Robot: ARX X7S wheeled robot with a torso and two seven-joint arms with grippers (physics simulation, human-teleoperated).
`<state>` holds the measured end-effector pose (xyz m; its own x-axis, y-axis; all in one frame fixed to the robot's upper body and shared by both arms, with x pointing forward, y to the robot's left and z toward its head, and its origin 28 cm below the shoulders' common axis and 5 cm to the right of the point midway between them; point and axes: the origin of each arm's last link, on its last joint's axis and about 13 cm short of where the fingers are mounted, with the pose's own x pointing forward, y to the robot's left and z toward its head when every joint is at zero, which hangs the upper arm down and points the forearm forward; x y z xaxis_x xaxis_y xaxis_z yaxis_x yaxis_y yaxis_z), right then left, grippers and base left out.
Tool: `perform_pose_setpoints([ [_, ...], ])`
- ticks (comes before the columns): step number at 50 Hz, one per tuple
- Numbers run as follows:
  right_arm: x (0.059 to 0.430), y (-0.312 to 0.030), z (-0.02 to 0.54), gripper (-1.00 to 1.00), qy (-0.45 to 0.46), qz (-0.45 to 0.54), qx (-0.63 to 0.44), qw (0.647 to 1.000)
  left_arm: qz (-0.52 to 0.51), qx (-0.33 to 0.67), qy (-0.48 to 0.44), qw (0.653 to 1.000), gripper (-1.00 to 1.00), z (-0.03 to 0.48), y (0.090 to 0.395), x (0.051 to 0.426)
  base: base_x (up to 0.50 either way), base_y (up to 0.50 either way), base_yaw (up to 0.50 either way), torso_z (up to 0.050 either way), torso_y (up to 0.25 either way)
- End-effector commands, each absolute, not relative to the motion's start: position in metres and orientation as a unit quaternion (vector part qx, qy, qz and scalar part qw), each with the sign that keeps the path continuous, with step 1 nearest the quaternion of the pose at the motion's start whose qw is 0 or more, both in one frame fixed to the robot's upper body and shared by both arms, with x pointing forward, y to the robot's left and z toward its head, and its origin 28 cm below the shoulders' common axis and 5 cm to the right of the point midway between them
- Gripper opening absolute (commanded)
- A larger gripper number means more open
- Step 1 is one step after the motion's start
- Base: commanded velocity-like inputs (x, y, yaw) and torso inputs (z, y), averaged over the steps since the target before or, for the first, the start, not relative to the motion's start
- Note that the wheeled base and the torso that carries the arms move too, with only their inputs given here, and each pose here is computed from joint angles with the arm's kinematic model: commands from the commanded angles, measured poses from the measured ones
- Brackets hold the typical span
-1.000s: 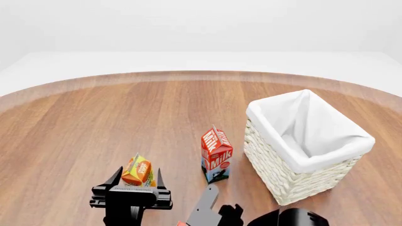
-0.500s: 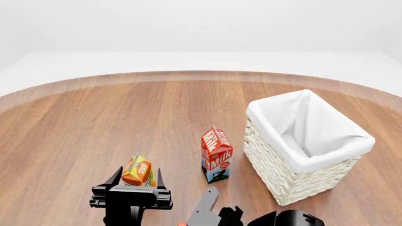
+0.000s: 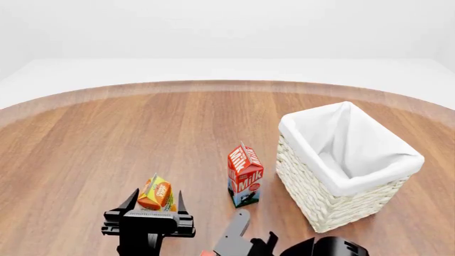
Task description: Pick up the cream cheese box and the butter, and put them in the basket.
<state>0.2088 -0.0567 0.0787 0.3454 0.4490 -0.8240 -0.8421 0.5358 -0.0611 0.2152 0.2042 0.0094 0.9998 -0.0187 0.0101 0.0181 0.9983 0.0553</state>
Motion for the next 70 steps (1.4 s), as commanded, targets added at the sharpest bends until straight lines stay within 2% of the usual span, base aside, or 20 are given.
perform_pose_setpoints([
  [1,0.208,-0.057,0.087,-1.0,0.386,0.415,-0.241,0.788,-0.009,0.028,-0.005,1.0,1.0,0.009,0.204,0.215,0.0,0.0,0.0,0.0,0.0],
  [13,0.199,-0.062,0.13,-1.0,0.325,0.38,-0.235,0.834,-0.009,0.028,-0.005,1.0,1.0,0.009,0.204,0.215,0.0,0.0,0.0,0.0,0.0],
  [34,0.191,-0.076,0.18,-1.0,0.264,0.345,-0.221,0.873,-0.009,0.028,-0.005,1.0,1.0,0.009,0.204,0.215,0.0,0.0,0.0,0.0,0.0],
  [70,0.201,-0.087,0.215,-1.0,0.227,0.3,-0.207,0.903,-0.009,0.028,-0.005,1.0,1.0,0.009,0.204,0.215,0.0,0.0,0.0,0.0,0.001],
])
